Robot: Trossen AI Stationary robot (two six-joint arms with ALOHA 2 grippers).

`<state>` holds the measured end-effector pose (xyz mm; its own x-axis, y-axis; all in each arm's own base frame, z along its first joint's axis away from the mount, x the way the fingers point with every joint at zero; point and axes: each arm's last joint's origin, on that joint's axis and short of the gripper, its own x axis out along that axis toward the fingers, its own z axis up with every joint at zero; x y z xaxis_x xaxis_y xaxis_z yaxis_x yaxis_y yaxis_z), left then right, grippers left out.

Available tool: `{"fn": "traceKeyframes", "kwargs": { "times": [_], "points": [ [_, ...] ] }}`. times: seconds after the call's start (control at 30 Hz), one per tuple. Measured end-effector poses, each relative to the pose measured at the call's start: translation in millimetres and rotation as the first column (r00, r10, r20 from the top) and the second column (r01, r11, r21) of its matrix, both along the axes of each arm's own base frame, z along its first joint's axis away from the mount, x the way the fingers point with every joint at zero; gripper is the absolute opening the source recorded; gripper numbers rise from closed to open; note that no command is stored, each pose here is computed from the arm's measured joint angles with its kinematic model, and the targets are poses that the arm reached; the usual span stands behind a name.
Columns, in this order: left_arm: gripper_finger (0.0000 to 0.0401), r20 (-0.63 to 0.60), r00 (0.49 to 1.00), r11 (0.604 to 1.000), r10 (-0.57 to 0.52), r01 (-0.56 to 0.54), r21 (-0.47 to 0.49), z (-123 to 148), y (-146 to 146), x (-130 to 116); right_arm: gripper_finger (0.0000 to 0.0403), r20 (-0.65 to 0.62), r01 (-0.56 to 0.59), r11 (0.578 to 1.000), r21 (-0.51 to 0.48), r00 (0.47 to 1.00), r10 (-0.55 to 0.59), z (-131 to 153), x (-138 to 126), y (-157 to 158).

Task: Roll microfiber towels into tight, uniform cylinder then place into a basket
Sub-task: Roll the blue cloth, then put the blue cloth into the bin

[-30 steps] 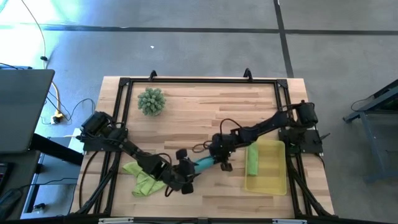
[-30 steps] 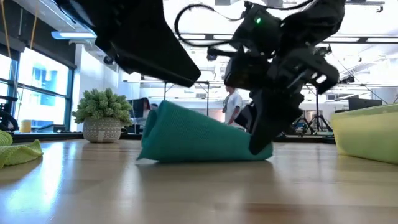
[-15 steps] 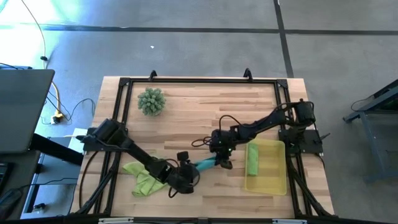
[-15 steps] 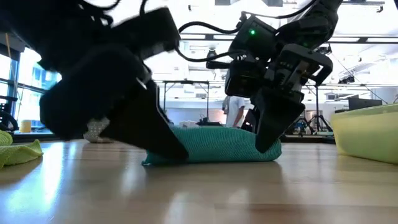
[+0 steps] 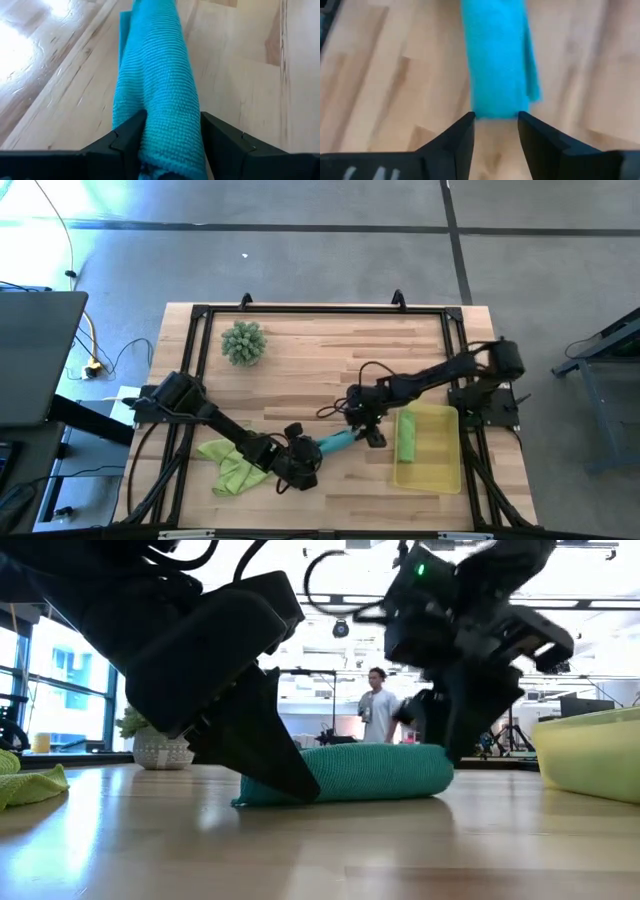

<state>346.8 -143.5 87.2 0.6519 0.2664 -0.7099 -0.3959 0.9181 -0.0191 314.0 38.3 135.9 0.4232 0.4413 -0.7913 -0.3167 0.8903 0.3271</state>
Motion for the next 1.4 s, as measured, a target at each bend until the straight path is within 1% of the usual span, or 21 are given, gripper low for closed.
{"fn": "traceKeyframes", "kwargs": {
  "times": [0.07,0.13,0.23,0.3,0.37,0.47,0.53,0.6,0.8,0.93,1.03,1.27,1.4],
  "points": [
    [0.0172,-0.002,1.0,1.0,0.005,-0.005,-0.008,-0.3,0.0,-0.3,0.0147,0.017,-0.001,0.997,-0.084,1.0,0.002,16.7,-5.6,-0.8],
    [0.0172,0.001,1.0,1.0,0.014,-0.013,-0.018,-0.3,0.0,-0.3,0.0148,0.066,-0.003,0.986,-0.165,0.998,0.014,32.3,-11.0,3.9],
    [0.0172,0.0,1.0,1.0,0.015,-0.015,-0.02,-0.5,0.0,-0.4,0.0149,0.148,-0.058,0.961,-0.27,0.984,0.101,43.5,-18.1,23.5],
    [0.0172,0.0,1.0,1.0,0.017,-0.017,-0.018,-0.6,0.1,-0.5,0.0149,0.203,-0.102,0.935,-0.339,0.963,0.178,45.0,-21.2,41.3],
    [0.0172,0.001,1.0,1.0,0.019,-0.019,-0.015,-0.7,0.2,-0.5,0.0149,0.25,-0.114,0.9,-0.42,0.939,0.236,42.5,-23.8,58.5],
    [0.0172,0.001,1.0,1.0,0.019,-0.019,-0.016,-0.7,0.2,-0.5,0.0149,0.321,-0.071,0.853,-0.517,0.908,0.271,32.1,-24.8,77.6],
    [0.0172,0.001,1.0,1.0,0.019,-0.019,-0.016,-0.8,0.3,-0.6,0.0149,0.353,-0.036,0.833,-0.552,0.895,0.273,24.0,-24.6,85.5],
    [0.0172,0.001,1.0,1.0,0.019,-0.019,-0.016,-0.8,0.2,-0.6,0.0149,0.381,-0.009,0.828,-0.56,0.885,0.267,15.8,-22.1,90.8],
    [0.0172,0.002,1.0,1.0,0.021,-0.021,-0.018,-0.9,0.3,-0.7,0.0149,0.419,0.019,0.835,-0.55,0.871,0.256,-6.7,-10.4,95.8],
    [0.0172,0.007,0.999,0.999,0.037,-0.037,-0.031,-0.9,0.3,-0.7,0.0149,0.434,0.044,0.834,-0.55,0.868,0.24,-19.9,-2.4,92.5],
    [0.0172,0.006,0.999,0.999,0.037,-0.037,-0.032,-1.0,0.4,-0.8,0.0149,0.429,0.067,0.827,-0.558,0.876,0.218,-28.7,2.2,86.4],
    [0.0172,0.006,0.999,0.999,0.037,-0.037,-0.032,-1.0,0.3,-0.8,0.0149,0.439,0.104,0.827,-0.552,0.879,0.183,-33.5,9.0,74.9],
    [0.0172,0.006,0.999,0.999,0.032,-0.031,-0.03,0.4,0.3,-1.1,0.0149,0.437,0.095,0.839,-0.536,0.881,0.18,-33.7,10.9,70.0]
  ]
}}
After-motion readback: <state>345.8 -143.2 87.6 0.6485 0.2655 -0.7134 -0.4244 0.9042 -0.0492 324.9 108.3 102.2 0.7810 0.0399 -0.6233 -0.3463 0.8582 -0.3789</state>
